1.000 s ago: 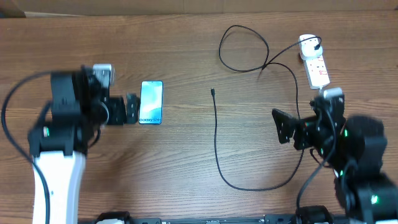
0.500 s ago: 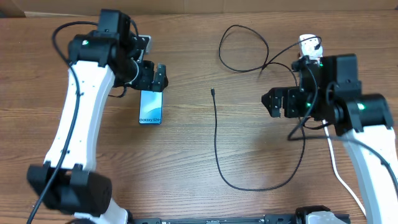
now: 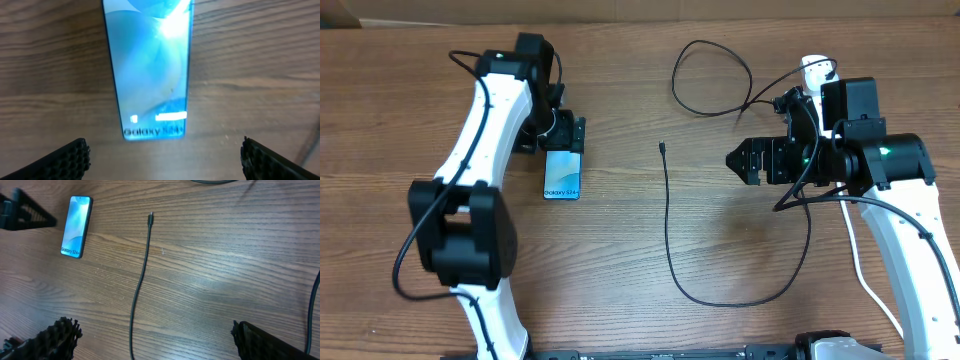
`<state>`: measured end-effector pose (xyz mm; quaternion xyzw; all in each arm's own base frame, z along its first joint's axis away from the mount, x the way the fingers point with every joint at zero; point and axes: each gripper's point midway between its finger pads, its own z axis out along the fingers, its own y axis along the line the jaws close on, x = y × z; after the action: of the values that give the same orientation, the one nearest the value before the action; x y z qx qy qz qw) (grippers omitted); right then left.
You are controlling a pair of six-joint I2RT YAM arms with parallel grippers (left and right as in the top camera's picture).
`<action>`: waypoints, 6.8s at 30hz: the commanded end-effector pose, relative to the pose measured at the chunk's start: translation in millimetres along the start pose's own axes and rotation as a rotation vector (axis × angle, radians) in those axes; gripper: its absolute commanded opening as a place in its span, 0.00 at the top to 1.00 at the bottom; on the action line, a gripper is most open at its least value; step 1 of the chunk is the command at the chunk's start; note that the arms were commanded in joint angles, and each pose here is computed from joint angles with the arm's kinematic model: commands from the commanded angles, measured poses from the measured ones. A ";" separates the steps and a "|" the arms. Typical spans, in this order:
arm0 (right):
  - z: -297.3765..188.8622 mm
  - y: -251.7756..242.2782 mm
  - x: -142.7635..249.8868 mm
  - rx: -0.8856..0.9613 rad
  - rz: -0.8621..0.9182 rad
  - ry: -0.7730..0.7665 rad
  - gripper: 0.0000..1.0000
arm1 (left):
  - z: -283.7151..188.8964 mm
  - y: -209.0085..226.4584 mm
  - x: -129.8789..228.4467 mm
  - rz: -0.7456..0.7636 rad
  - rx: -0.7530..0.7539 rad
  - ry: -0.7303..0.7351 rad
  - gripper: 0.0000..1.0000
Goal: Plug charger to phone and switch on socket
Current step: 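Move the left gripper over the phone and the right toward the cable, then lower the left gripper and grasp the phone's bottom edge, then lift the phone upright with the left gripper, then move the right gripper to the phone and grasp its edge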
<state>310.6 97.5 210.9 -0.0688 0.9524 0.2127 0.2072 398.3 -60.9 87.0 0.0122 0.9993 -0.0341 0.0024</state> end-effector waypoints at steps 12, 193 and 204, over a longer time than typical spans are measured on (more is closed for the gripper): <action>10.7 -0.8 -5.6 -0.013 0.008 0.024 0.00 | 50.8 7.3 -25.8 0.042 -0.044 0.006 0.07; 12.3 0.5 -7.0 -0.025 0.008 0.023 0.00 | -66.9 -113.0 5.6 -0.902 0.834 0.697 0.96; 22.4 18.8 -28.9 -0.163 0.224 -0.015 0.05 | -61.6 -109.7 8.1 -0.950 0.778 0.709 0.96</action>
<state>331.9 118.8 210.6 -0.0382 0.9363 0.2829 0.2046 382.2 -166.7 147.2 -0.4034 0.7598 -0.3755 -0.3448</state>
